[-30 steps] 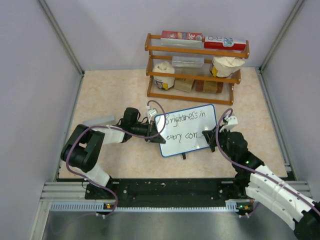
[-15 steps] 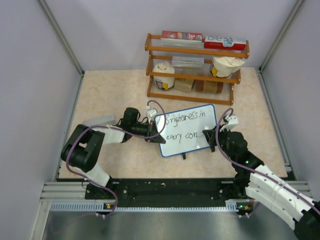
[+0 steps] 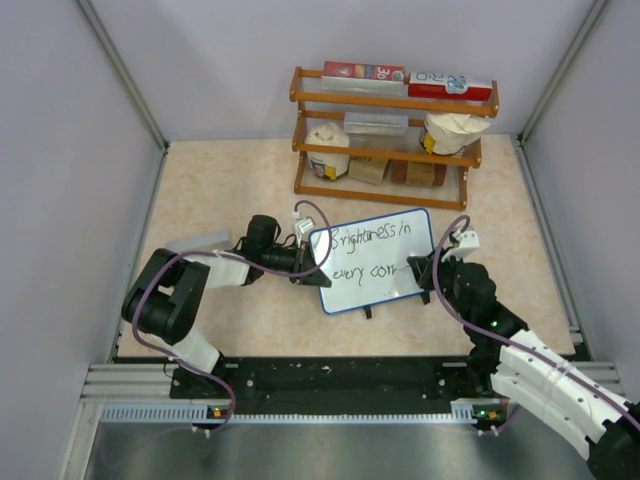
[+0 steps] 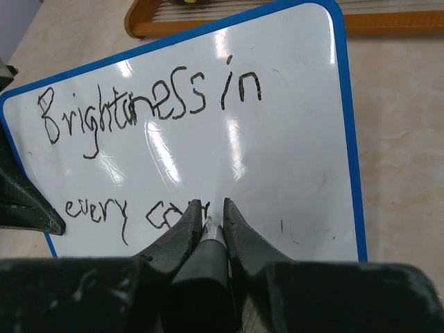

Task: Write a sentence on the whiteboard
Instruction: Write with the whiteboard marker on the whiteboard.

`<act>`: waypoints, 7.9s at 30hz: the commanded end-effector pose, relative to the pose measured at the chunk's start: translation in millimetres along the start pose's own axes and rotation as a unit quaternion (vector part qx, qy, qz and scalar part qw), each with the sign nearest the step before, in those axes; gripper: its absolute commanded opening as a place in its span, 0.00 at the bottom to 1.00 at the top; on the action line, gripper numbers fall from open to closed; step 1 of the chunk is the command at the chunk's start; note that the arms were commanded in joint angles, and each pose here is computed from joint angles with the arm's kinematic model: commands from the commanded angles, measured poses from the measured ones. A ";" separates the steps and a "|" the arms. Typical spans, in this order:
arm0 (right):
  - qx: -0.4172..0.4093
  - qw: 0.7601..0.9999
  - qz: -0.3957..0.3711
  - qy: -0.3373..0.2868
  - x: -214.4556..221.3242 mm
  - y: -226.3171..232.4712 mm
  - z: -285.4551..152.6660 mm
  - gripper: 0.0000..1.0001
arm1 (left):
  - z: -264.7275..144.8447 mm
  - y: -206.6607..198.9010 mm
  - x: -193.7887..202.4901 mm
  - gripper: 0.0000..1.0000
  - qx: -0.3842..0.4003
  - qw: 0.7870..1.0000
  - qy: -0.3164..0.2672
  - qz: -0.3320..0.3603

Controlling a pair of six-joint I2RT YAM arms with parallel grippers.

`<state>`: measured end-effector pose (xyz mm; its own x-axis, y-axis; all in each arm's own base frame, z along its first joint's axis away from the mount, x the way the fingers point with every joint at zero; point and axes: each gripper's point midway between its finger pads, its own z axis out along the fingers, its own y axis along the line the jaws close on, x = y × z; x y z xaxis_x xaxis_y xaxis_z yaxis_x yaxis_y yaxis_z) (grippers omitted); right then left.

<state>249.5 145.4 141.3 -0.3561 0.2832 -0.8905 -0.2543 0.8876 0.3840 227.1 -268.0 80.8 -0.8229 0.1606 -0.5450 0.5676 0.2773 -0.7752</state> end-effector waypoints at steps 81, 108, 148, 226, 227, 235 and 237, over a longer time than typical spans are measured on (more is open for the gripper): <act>0.023 1.000 0.000 -0.006 -8.9 -14.4 -0.6 0.00 | -2.7 31.1 1.5 0.00 -0.069 0.997 -0.015 -0.020; 0.041 0.998 0.015 -0.034 -30.6 -19.0 2.3 0.00 | -2.9 31.4 1.4 0.00 -0.069 0.997 -0.015 -0.020; 0.046 0.999 0.016 0.016 6.7 -29.5 -8.5 0.00 | -2.7 31.5 0.4 0.00 -0.069 0.997 -0.016 -0.019; 0.062 0.998 0.019 0.009 5.2 -37.7 -12.1 0.00 | -2.8 31.3 0.8 0.00 -0.069 0.997 -0.016 -0.019; 0.062 0.998 0.020 0.010 6.4 -37.7 -12.0 0.00 | -2.5 30.7 1.1 0.00 -0.068 0.997 -0.015 -0.019; 0.065 0.998 0.016 -0.010 -8.3 -35.6 -8.4 0.00 | -2.5 30.8 1.7 0.00 -0.068 0.997 -0.015 -0.020; 0.066 0.998 0.016 -0.015 -11.9 -35.1 -7.6 0.00 | -2.9 31.1 1.5 0.00 -0.068 0.997 -0.015 -0.020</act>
<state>249.8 112.4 134.4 -0.3578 0.3205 -0.8771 -0.1413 0.9099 0.3901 227.3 -267.8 80.5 -0.8267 0.1586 -0.5399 0.5621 0.2760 -0.7797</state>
